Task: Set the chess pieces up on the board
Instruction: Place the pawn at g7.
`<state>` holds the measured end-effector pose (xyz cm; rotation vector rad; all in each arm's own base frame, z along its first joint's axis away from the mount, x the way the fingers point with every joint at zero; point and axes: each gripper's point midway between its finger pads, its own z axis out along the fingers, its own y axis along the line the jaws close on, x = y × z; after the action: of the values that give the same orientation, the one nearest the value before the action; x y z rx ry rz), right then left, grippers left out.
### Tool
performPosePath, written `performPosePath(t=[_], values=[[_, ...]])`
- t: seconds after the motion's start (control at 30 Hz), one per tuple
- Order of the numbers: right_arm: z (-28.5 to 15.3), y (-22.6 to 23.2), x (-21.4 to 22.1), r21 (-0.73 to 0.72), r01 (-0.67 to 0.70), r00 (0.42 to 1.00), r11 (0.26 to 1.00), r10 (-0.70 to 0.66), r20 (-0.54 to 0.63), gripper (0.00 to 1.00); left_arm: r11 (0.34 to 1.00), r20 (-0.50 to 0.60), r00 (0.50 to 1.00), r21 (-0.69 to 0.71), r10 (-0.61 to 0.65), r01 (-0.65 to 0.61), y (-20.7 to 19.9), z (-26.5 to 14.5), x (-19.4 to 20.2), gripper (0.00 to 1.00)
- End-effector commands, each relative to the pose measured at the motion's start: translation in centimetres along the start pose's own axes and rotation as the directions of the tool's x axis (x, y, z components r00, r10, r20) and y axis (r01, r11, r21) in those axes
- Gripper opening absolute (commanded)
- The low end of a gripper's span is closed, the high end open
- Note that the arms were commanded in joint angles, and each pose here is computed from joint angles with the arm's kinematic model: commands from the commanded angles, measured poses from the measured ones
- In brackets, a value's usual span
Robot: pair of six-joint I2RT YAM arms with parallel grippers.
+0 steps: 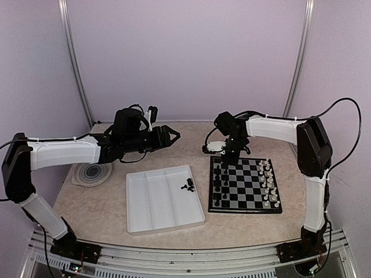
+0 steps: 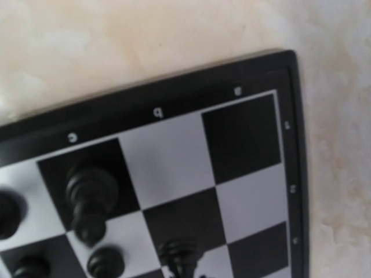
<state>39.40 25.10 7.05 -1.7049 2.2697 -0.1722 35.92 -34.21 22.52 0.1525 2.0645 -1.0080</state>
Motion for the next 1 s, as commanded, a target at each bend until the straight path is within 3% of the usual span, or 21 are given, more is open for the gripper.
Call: performPosePath(t=[0.0,0.53,0.97], values=[[0.8,0.3,0.5,0.005,0.006,0.998,1.000,-0.006,-0.062,0.00,1.000,0.008,1.000,0.002,0.012,-0.012,0.0,-0.6,-0.3,0.68],[2.0,0.2,0.8,0.007,0.012,0.995,1.000,-0.011,-0.096,0.02,1.000,-0.012,1.000,0.026,-0.012,0.012,-0.1,-0.4,0.4,0.67],[2.0,0.2,0.5,0.001,0.006,0.997,1.000,-0.006,-0.082,0.18,0.999,-0.024,0.999,0.034,-0.025,0.026,-0.1,-0.2,0.8,0.66]])
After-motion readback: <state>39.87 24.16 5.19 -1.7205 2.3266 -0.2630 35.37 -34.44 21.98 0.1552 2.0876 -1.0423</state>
